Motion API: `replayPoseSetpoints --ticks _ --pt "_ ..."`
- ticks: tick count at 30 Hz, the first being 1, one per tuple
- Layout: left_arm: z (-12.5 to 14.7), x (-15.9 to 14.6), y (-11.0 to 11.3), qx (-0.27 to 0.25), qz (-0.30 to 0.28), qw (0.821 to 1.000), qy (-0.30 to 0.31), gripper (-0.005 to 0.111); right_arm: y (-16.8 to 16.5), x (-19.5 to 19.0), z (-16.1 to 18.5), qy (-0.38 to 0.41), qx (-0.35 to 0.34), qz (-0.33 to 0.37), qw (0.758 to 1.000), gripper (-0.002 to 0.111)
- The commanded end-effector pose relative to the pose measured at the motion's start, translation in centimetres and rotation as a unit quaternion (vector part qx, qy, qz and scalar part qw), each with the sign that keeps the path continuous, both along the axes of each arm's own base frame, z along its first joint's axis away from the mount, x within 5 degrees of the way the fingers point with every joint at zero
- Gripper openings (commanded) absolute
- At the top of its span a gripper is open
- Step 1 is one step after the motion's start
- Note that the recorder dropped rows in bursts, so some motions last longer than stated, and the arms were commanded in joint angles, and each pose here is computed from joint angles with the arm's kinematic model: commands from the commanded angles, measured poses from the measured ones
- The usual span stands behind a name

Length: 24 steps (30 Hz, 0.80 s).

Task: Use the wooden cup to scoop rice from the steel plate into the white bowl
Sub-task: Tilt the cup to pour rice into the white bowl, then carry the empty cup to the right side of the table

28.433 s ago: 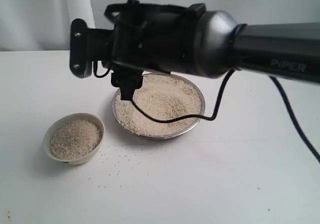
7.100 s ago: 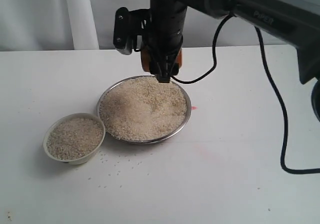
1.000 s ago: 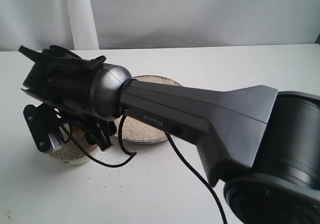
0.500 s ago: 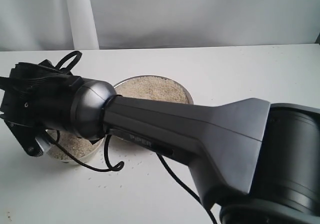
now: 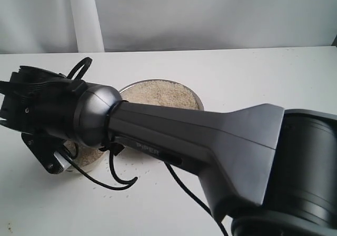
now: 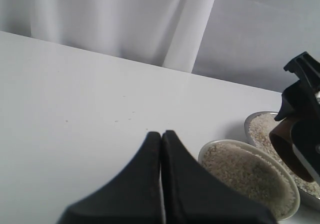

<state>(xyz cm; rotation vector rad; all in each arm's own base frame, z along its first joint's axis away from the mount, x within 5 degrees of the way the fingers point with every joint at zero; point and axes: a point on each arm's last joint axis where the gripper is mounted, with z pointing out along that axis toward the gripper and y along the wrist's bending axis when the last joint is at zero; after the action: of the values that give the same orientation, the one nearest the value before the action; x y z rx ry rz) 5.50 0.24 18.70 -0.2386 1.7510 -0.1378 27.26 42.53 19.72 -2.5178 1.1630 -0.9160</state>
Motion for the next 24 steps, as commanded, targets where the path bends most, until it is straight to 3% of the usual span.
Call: replayPoseSetpoints --ticks 1,6,13,19,24 --pt "0.2 0.0 0.0 -0.002 -0.002 1.0 -0.008 0.0 0.6 -0.4 0.3 -0.006 0.009 0.023 1.0 0.0" --pt "0.2 0.0 0.0 -0.002 -0.002 1.0 -0.008 0.0 1.1 -0.7 1.0 -0.059 -0.008 0.048 0.997 0.0" --pt "0.2 0.0 0.0 -0.002 -0.002 1.0 -0.008 0.0 1.0 -0.6 1.2 -0.059 0.022 0.02 0.998 0.0" --pt "0.2 0.0 0.0 -0.002 -0.002 1.0 -0.008 0.0 0.1 0.1 4.9 -0.064 0.126 -0.027 0.99 0.0" --pt "0.2 0.0 0.0 -0.002 -0.002 1.0 -0.008 0.0 -3.3 1.2 11.0 -0.004 0.263 -0.106 0.959 0.0"
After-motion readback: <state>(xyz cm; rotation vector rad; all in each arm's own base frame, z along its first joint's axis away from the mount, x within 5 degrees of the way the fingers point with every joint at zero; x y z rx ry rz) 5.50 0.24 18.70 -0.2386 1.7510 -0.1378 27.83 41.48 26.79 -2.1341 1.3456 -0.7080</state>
